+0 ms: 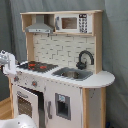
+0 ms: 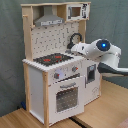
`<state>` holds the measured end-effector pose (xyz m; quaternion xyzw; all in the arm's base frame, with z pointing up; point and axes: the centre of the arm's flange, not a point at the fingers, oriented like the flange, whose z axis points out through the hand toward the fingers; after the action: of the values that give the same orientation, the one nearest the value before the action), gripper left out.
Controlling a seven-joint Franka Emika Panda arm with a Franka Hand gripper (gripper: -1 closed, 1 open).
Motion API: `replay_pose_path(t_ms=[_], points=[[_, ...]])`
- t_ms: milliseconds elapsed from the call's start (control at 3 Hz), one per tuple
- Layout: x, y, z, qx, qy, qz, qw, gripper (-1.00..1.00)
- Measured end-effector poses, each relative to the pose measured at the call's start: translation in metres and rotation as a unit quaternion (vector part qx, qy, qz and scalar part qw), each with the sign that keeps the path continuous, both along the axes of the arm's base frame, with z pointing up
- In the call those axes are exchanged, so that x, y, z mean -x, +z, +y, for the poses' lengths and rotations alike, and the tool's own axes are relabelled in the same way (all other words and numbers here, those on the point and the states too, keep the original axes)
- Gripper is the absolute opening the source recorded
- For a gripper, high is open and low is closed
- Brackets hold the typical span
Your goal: Play with the kitchen
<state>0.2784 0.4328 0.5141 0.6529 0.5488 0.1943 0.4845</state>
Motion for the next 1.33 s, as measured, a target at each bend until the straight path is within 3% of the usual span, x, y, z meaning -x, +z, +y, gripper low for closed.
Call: replay_pose_path(t_ms=[333,667,1000,1333], points=[[-0.009,-0.002,-0.010,0.007,0.016,0.049,0.9986,1.00],[-0.016,-0.006,-0.017,0.014,0.036,0.103,0.9940,1.00],[-0.021,-0.011,-0.021,0.020,0.057,0.151,0.9866,1.00],[-0.025,-0.015,-0.025,0.025,0.081,0.193,0.9775,1.00]])
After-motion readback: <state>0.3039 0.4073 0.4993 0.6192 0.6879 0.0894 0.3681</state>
